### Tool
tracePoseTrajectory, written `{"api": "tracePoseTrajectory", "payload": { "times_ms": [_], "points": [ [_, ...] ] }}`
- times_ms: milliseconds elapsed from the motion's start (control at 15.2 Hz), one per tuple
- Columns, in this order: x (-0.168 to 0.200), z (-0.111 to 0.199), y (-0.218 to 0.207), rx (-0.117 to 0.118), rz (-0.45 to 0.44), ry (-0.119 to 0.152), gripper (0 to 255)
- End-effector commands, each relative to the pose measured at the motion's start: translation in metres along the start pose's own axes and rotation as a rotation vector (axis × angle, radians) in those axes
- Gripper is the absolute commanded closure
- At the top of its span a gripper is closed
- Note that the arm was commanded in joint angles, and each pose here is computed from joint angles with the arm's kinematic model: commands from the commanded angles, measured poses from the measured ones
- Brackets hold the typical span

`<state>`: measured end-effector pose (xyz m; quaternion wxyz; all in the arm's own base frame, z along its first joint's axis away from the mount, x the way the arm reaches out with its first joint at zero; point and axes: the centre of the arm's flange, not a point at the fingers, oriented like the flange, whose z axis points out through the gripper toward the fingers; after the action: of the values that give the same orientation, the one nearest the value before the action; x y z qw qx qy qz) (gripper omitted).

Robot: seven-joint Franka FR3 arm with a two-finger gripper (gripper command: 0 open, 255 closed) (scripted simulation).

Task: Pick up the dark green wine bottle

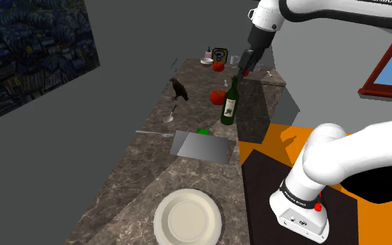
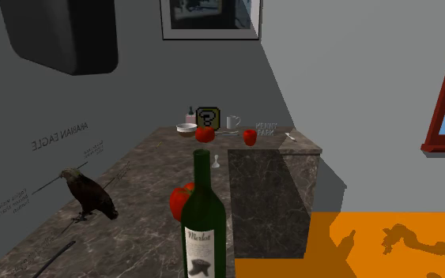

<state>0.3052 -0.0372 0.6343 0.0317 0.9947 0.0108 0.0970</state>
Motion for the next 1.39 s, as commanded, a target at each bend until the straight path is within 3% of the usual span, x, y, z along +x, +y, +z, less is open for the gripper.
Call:
{"api": "tracePoseTrajectory", "payload": {
  "times_ms": [0, 1320],
  "points": [
    [0.000, 0.000, 0.000, 0.000, 0.000, 0.000, 0],
    [0.099, 0.121, 0.220, 0.012, 0.056, -0.066, 0]
  ]
}}
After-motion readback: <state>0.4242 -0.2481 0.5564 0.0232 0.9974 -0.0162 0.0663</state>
